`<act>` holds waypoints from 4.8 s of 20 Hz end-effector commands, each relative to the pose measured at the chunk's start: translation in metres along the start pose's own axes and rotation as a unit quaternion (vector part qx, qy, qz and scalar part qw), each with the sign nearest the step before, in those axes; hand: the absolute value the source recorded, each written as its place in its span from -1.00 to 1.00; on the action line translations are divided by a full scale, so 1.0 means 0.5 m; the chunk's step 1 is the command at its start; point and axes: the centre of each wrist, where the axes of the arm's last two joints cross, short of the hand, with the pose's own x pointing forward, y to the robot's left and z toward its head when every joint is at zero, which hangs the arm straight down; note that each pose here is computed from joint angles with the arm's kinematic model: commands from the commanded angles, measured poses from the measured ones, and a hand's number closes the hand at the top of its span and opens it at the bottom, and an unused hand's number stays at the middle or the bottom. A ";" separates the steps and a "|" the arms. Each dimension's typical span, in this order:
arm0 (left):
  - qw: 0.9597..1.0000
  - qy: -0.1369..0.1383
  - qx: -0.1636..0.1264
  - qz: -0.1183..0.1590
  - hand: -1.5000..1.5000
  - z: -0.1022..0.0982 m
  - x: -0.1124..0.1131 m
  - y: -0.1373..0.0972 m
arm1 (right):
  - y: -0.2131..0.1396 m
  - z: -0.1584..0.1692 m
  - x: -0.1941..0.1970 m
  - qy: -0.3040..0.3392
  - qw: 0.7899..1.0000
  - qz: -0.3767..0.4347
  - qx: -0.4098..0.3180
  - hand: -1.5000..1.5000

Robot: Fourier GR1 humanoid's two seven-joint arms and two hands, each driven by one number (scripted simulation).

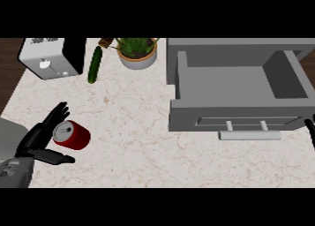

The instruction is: Pick up the can, place it into the drawer and close the drawer

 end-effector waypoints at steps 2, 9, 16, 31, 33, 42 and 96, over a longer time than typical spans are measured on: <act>0.999 -0.021 -0.023 0.019 -1.00 -0.026 0.018 0.007 | -0.008 0.011 -0.010 -0.003 1.000 0.006 0.002 -1.00; 0.999 -0.031 -0.030 0.023 -1.00 -0.064 0.020 -0.039 | -0.027 -0.008 0.032 -0.005 1.000 -0.004 0.004 -1.00; 0.997 -0.029 -0.060 0.032 -1.00 -0.057 -0.005 -0.093 | 0.025 0.006 0.002 -0.004 1.000 -0.010 -0.001 -1.00; 0.994 -0.061 0.001 0.090 1.00 -0.127 0.070 -0.127 | -0.009 0.020 0.039 -0.007 1.000 -0.007 -0.010 -1.00; 0.990 -0.051 0.094 0.090 1.00 -0.101 0.040 -0.134 | -0.020 0.028 0.021 -0.005 1.000 -0.014 -0.008 -1.00; 0.978 -0.089 0.173 0.081 1.00 -0.130 0.141 -0.226 | -0.009 0.043 0.054 -0.006 1.000 -0.006 -0.008 -1.00; 0.988 -0.125 0.078 -0.047 1.00 -0.423 0.769 -0.643 | -0.013 0.002 0.039 -0.023 1.000 -0.007 -0.004 -1.00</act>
